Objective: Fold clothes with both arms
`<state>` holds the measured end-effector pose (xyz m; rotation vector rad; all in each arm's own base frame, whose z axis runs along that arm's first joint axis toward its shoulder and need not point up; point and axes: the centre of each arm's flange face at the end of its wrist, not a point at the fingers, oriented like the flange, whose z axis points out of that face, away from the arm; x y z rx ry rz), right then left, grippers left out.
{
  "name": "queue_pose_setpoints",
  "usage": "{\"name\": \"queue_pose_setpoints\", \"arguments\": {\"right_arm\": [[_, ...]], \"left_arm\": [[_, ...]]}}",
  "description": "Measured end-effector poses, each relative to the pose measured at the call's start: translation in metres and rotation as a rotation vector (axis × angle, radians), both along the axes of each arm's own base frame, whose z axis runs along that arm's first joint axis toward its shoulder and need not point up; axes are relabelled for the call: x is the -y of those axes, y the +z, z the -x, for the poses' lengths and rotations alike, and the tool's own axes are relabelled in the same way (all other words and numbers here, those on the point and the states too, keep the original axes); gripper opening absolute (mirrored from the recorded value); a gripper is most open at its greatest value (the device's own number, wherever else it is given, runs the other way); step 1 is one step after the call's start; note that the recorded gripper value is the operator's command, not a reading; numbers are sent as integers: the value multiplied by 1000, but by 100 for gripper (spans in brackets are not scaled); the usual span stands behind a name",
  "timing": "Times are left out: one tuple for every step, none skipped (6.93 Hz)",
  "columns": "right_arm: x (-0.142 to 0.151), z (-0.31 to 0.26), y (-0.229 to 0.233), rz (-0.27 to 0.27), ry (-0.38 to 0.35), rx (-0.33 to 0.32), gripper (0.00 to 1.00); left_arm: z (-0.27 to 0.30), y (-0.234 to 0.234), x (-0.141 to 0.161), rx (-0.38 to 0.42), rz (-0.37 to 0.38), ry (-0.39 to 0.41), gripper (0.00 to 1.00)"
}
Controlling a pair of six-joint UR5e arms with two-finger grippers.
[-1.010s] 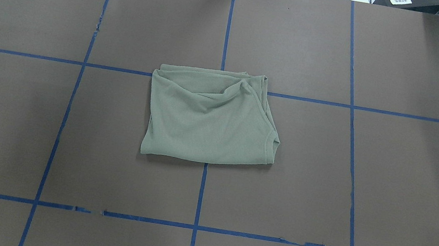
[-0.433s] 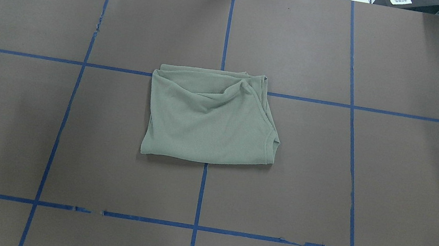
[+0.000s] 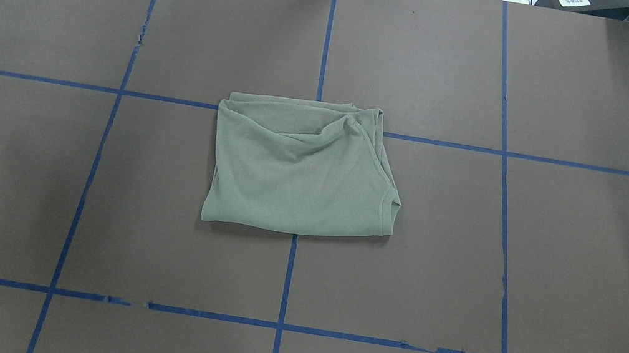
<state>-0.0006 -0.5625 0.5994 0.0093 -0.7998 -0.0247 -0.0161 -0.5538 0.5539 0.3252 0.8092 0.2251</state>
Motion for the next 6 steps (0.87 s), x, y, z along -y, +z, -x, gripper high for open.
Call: {"name": "queue_pose_setpoints", "arguments": {"right_arm": [[0,0,1,1,0,-2,100],[0,0,1,1,0,-4,100],[0,0,2,1,0,-6,100],[0,-1,2,0,0,-8,100],[0,-1,2,-1,1,-9,100],[0,-1,2,0,1,-10,100]], "left_arm": [[3,6,1,29,8,-13,100],[4,12,2,42,20,-19,100],[6,19,2,48,36,-23,100],[7,22,3,49,56,-25,100],[7,19,7,49,75,-25,100],[9,15,10,50,86,-29,100]]}}
